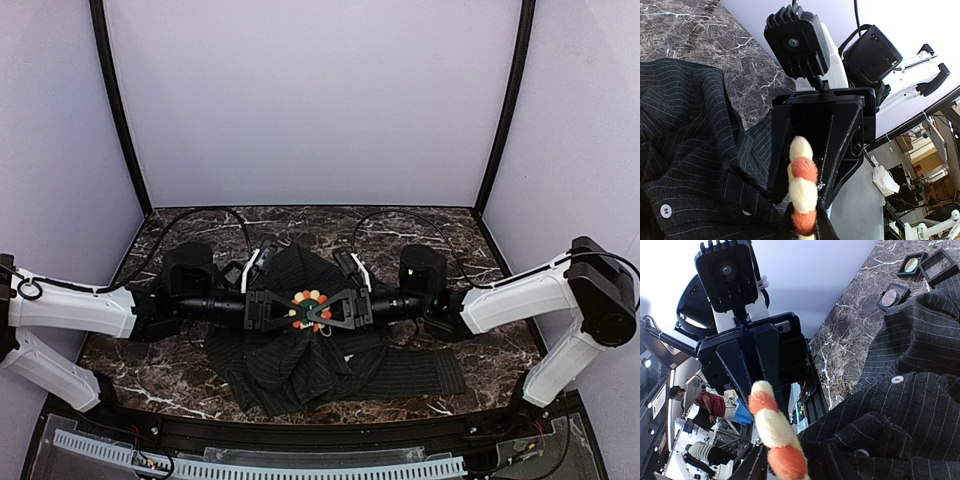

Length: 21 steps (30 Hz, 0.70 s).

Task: Remove the brooch from the garment
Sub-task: Pass from the left arm to the right

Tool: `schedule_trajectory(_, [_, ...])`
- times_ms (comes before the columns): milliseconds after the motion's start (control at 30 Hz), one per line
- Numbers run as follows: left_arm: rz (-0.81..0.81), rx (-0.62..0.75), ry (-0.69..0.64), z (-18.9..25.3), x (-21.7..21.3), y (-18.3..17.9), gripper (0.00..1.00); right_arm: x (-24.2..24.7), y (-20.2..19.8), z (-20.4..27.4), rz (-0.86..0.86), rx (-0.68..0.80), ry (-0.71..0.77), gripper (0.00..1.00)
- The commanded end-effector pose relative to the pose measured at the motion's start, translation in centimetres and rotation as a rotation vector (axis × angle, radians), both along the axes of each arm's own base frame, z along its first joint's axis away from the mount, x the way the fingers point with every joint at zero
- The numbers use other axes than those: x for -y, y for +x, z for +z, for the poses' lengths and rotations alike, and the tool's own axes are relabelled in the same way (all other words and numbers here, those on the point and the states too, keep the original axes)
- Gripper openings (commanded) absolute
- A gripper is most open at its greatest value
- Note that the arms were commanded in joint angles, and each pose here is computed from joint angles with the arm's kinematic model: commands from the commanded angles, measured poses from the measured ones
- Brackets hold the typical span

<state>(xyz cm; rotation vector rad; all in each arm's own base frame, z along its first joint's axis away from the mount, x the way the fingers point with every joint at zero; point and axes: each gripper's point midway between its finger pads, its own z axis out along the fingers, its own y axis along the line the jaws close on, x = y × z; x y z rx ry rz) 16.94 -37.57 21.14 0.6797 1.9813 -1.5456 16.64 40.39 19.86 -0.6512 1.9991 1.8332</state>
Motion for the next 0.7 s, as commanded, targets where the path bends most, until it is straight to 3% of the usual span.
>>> schedule_trajectory(0, [-0.135, 0.069, -0.107, 3.7, 1.4, -2.8, 0.01, -0.5, 0.8, 1.1, -0.012, 0.060, 0.018, 0.40])
schedule_trajectory(333, [-0.098, 0.043, -0.095, 2.9, 1.5, -2.2, 0.01, 0.2, -1.3, 4.6, 0.083, 0.180, 0.104, 0.62])
schedule_trajectory(567, [-0.002, 0.031, -0.053, 1.9, 0.6, -0.5, 0.01, 1.8, -1.0, 5.4, 0.000, 0.235, 0.076, 0.79])
schedule_trajectory(667, [0.001, 0.033, -0.056, 2.0, 0.5, -0.5, 0.01, 2.2, -0.2, 5.1, -0.055, 0.236, 0.040, 0.82])
